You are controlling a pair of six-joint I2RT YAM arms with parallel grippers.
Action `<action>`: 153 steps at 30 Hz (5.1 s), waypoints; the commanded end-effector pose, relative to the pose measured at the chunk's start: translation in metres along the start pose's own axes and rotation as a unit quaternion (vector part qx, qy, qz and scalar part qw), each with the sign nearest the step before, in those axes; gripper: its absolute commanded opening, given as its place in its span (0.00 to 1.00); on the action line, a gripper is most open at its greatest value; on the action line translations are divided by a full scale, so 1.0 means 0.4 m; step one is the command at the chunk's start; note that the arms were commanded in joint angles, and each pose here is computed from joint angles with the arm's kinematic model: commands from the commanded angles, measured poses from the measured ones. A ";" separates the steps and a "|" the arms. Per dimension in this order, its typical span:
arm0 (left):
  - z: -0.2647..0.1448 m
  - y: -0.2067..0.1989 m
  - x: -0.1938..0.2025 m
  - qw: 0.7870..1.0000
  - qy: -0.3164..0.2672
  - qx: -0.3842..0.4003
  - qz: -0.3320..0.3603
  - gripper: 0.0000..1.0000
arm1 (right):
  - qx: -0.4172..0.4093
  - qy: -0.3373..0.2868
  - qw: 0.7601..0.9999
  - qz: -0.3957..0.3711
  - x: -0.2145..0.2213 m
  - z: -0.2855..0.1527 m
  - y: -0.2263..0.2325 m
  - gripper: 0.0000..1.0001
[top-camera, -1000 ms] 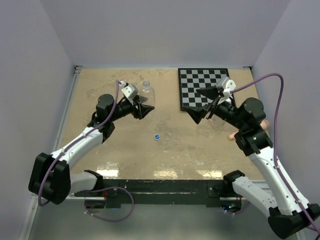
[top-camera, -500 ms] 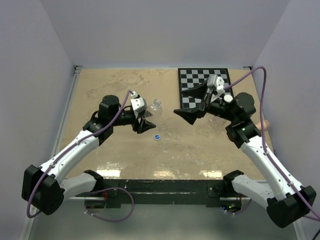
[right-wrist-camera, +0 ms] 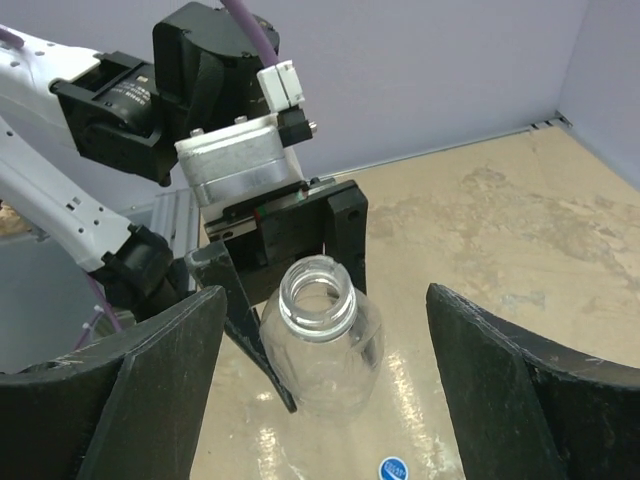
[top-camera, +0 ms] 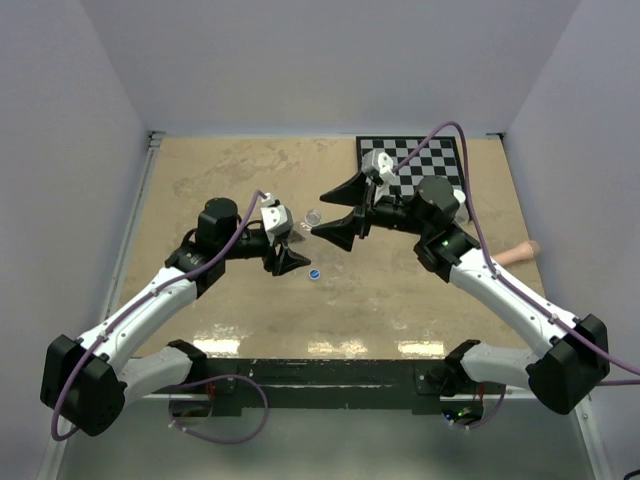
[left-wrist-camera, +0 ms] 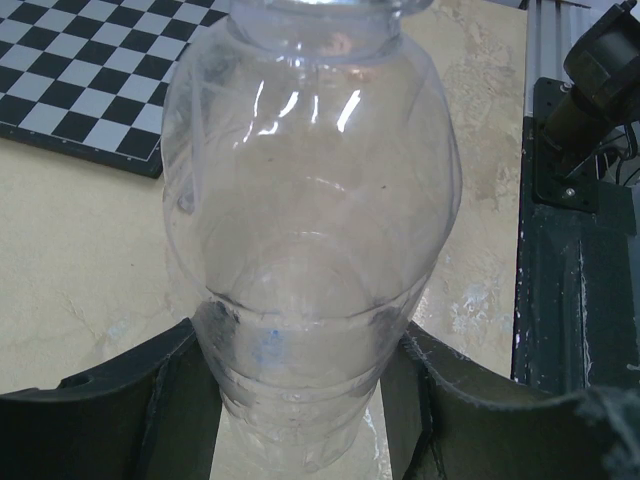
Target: Screw on the bottle caps
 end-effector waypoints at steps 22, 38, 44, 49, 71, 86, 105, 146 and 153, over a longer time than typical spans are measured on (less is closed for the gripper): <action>-0.016 -0.037 -0.079 0.994 -0.088 0.026 0.062 0.68 | -0.052 -0.074 0.996 0.014 -0.070 0.035 0.054 0.05; -0.041 -0.065 -0.136 0.979 -0.196 0.012 0.059 0.80 | -0.084 -0.107 0.991 0.020 -0.098 0.002 0.109 0.00; -0.051 -0.062 -0.146 0.975 -0.213 -0.002 0.062 0.78 | -0.085 -0.103 0.991 0.025 -0.087 0.001 0.109 0.00; -0.049 -0.066 -0.146 0.975 -0.216 0.004 0.058 0.75 | -0.088 -0.100 0.991 0.027 -0.083 0.006 0.107 0.00; -0.030 -0.061 -0.131 0.978 -0.205 0.018 0.029 0.60 | -0.100 -0.094 0.990 0.031 -0.065 0.026 0.114 0.00; -0.025 -0.066 -0.126 0.979 -0.202 0.032 0.024 0.73 | -0.107 -0.101 0.989 0.034 -0.068 0.030 0.124 0.00; -0.032 -0.027 -0.118 0.985 -0.169 -0.021 0.034 0.38 | -0.061 -0.081 0.995 0.025 -0.051 0.023 0.101 0.53; -0.371 0.151 0.015 0.851 -0.051 -0.522 0.006 0.21 | 0.297 0.381 0.874 0.056 0.587 0.095 -0.211 0.79; -0.369 0.148 0.011 0.855 -0.052 -0.517 0.010 0.21 | 0.318 0.415 0.851 0.051 0.640 0.093 -0.227 0.69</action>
Point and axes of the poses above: each gripper's point midway between its finger pads, its own z axis out along the fingers, its own y axis along the line the jaws close on, x = y × z, the point moved 3 cm from there along -z, back along the fingers, and after that the axes turned 7 degrees about z, right-handed, at the moved point
